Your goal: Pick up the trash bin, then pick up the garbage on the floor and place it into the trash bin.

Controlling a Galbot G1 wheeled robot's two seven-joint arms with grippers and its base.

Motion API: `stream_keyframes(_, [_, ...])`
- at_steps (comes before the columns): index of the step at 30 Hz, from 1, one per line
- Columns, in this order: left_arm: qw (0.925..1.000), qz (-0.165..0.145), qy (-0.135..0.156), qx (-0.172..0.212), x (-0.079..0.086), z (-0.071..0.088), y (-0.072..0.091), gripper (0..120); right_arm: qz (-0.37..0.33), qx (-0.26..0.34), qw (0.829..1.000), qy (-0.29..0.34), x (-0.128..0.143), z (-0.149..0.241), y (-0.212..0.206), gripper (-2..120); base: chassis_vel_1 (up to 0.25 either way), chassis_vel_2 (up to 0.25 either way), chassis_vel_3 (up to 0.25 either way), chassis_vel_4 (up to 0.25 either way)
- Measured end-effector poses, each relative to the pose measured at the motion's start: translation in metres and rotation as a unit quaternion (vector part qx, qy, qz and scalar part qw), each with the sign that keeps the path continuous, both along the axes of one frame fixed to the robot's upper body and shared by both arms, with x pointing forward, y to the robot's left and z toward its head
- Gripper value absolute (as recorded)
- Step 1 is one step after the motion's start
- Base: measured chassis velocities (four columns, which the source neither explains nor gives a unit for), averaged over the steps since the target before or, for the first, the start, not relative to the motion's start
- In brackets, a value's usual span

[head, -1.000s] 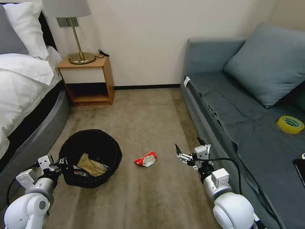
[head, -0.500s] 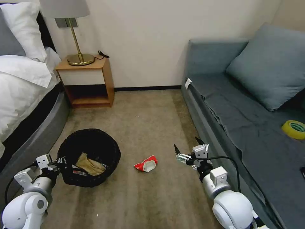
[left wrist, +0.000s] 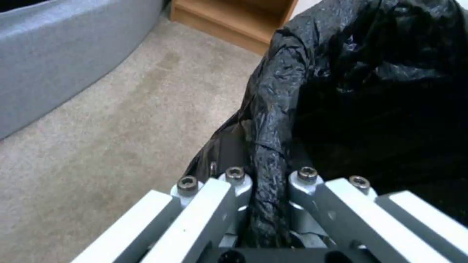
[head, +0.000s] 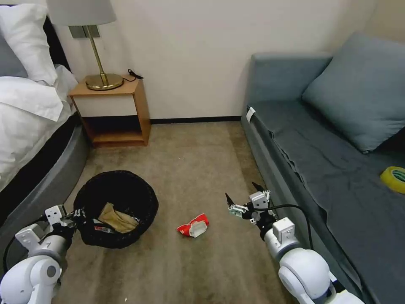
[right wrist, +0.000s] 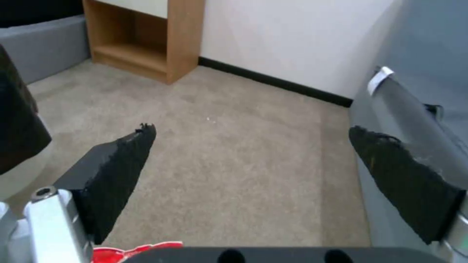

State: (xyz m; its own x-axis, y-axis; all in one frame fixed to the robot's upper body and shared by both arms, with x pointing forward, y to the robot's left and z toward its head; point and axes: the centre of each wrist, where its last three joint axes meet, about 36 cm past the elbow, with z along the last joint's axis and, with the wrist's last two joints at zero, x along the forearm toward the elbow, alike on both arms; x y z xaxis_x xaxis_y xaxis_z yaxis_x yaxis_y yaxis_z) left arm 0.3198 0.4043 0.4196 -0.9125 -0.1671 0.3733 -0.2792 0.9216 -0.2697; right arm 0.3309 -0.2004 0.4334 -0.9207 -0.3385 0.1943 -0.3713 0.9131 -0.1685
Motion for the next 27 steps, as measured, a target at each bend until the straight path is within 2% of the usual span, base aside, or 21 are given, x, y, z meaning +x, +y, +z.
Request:
stream_keyframes(11, [1.0,0.008,0.001,-0.002,-0.003,-0.003,0.003,4,0.027,0.003,1.0,0.003,0.034,-0.008,0.006,100,-0.034,0.029,0.033,-0.029])
stream_keyframes(15, [0.9999,0.015,0.0,-0.003,-0.006,-0.004,0.007,4,0.047,0.005,0.999,0.009,0.062,-0.012,0.016,100,0.0,0.0,0.0,0.0])
stream_keyframes(16, [0.9999,0.015,0.0,-0.003,-0.006,-0.004,0.007,4,0.047,0.005,0.999,0.009,0.062,-0.012,0.016,100,0.0,0.0,0.0,0.0])
stream_keyframes(21, [0.9998,0.02,-0.001,-0.004,-0.009,-0.004,0.009,4,0.07,0.009,0.997,0.042,0.083,-0.015,0.042,100,0.0,0.0,0.0,0.0])
stream_keyframes(27, [0.9996,0.027,-0.002,-0.006,-0.012,-0.005,0.013,4,0.088,0.022,0.989,0.12,0.112,-0.001,0.082,100,0.0,0.0,0.0,0.0])
